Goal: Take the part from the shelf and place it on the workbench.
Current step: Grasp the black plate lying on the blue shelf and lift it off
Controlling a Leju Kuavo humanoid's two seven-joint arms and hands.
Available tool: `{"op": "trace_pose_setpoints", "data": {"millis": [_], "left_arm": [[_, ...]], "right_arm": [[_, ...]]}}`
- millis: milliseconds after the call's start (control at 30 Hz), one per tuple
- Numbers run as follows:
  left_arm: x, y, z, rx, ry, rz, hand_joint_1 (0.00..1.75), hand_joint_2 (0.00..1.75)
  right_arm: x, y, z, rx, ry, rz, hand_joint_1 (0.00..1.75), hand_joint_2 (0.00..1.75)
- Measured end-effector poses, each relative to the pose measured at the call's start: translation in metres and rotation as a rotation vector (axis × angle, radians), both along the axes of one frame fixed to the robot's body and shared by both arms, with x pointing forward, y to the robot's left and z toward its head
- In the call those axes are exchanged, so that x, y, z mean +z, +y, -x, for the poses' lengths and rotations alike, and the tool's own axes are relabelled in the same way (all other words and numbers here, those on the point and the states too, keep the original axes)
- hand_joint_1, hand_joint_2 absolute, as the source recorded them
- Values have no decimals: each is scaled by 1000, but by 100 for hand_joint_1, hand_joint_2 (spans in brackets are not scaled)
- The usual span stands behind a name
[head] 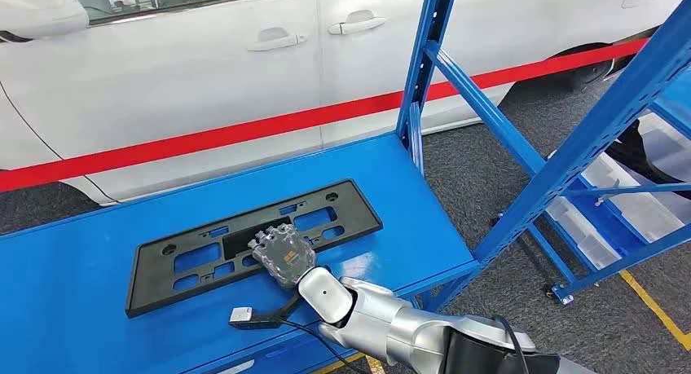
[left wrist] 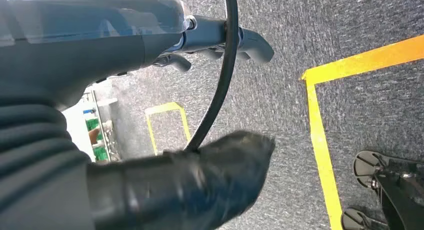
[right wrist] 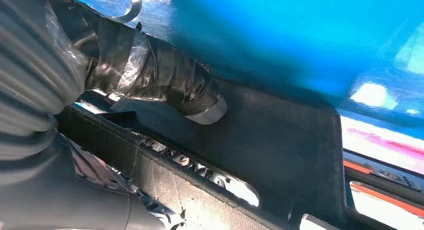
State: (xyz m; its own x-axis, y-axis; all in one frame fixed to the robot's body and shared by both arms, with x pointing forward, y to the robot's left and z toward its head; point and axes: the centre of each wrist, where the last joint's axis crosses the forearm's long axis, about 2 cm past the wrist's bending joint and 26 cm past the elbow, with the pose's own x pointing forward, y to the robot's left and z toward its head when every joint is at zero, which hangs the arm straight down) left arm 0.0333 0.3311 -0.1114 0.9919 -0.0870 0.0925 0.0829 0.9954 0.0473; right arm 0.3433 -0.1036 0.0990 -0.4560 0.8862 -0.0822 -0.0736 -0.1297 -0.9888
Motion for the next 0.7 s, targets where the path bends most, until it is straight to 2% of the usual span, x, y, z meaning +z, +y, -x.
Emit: {"op": "trace_pose_setpoints", "data": {"millis": [433,567,700], "left_arm": [[0,0,0,4,-4,-6,0,175],[0,1,1,10,0,-19,0,175],[0,2,1,28,25,-36,0,175]], "right_arm": [[-1,0,2,-1,-2,-19,175,175],[-6,-1,10,38,-32,-36,175,175],[-8,1,27,109,-88,-129,175,175]]}}
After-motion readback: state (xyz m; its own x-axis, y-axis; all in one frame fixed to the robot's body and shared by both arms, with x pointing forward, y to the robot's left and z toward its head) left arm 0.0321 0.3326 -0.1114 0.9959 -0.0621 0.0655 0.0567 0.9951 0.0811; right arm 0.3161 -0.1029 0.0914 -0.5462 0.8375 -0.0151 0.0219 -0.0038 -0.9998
